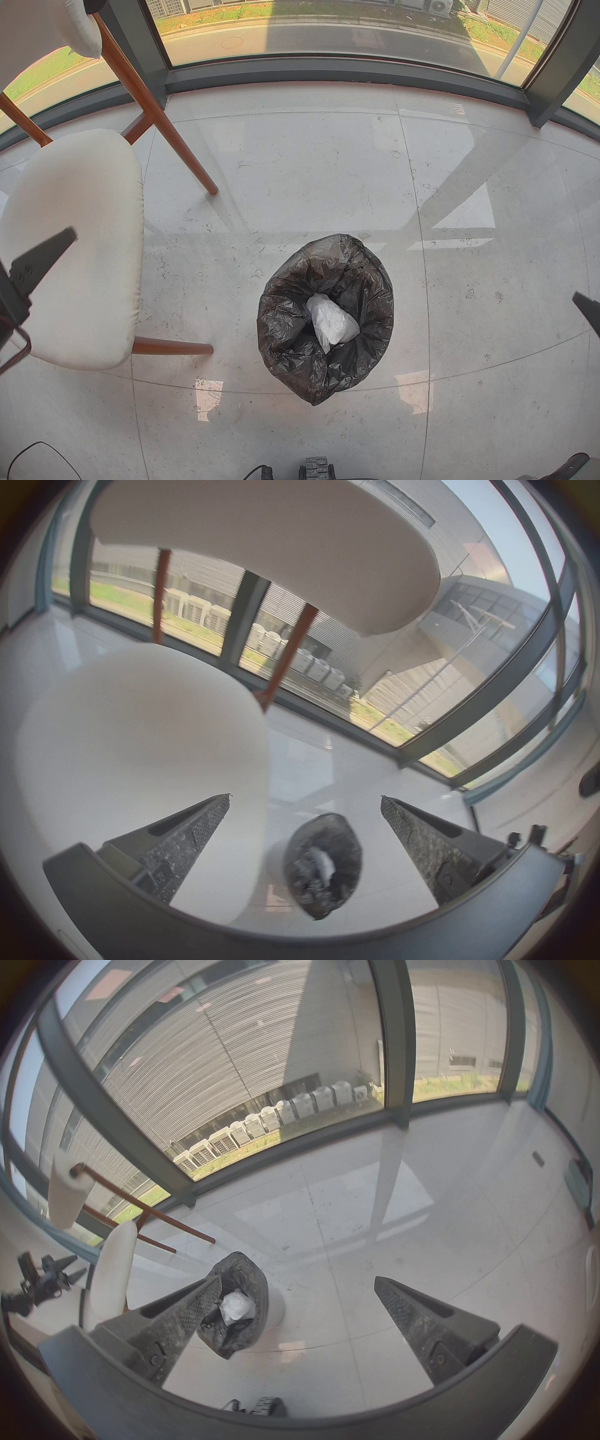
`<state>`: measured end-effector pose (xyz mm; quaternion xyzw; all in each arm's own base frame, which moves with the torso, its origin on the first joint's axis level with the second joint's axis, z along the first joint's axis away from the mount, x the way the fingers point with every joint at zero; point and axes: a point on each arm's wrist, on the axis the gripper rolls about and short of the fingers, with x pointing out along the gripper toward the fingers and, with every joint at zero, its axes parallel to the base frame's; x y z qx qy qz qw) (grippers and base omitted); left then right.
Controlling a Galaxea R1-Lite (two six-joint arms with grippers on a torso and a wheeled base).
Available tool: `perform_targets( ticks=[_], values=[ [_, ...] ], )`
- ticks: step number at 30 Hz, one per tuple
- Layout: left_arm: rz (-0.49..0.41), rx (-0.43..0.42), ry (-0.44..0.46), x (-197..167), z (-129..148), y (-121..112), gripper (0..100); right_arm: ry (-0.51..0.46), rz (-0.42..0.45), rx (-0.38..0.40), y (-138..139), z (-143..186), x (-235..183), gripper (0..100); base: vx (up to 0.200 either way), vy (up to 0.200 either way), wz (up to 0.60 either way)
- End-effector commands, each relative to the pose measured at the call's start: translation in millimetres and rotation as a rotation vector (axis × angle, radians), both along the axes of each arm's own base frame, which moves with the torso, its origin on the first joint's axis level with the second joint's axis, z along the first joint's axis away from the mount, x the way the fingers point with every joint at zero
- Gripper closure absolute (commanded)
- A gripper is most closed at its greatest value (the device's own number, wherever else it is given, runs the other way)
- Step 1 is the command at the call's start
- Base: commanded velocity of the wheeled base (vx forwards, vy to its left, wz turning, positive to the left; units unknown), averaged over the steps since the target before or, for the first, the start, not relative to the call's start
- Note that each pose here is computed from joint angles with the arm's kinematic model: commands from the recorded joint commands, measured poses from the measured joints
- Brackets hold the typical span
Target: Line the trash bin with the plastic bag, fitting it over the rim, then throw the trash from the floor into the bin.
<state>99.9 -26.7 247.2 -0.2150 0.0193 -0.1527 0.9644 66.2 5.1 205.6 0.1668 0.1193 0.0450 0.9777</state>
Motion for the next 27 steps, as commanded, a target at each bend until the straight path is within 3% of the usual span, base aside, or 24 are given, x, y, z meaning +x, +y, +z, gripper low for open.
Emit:
perform_targets(
  ticks=[1, 4, 6, 9, 12, 15, 18, 22, 25, 27],
  values=[
    [0.264, 0.077, -0.028, -79, -52, 26, 0, -0.193, -0.086, -0.172, -3, -65, -72, 0, 0.000, 0.000, 0.00],
    [0.328, 0.082, 0.029, -107, -72, 32, 0, -0.207, -0.153, -0.197, -2, -98, -81, 0, 0.000, 0.000, 0.00],
    [0.335, 0.039, 0.060, -127, -90, 36, 0, -0.195, -0.189, -0.232, -1, -123, -82, 0, 0.000, 0.000, 0.00],
    [0.349, 0.015, 0.074, -143, -108, 38, 0, -0.192, -0.186, -0.286, -2, -123, -82, 0, 0.000, 0.000, 0.00],
    [0.434, -0.020, 0.086, -142, -110, 39, 0, -0.187, -0.156, -0.306, -1, -124, -82, 0, 0.000, 0.000, 0.00],
    [0.437, 0.013, 0.081, -141, -111, 39, 0, -0.191, -0.128, -0.350, -1, -124, -82, 0, 0.000, 0.000, 0.00],
    [0.437, 0.096, 0.129, -134, -127, 38, 0, -0.192, -0.130, -0.321, -1, -124, -82, 0, 0.000, 0.000, 0.00],
    [0.418, 0.404, 0.184, -123, -160, 37, 0, -0.183, -0.176, -0.313, -1, -124, -81, 0, 0.000, 0.000, 0.00],
    [0.354, 0.587, 0.102, -120, -160, 35, 0, -0.126, -0.265, -0.326, -3, -128, -82, 0, 0.000, 0.000, 0.00],
    [0.278, 0.593, 0.066, -119, -161, 33, 0, -0.107, -0.308, -0.331, -4, -129, -82, 0, 0.000, 0.000, 0.00]
  ],
)
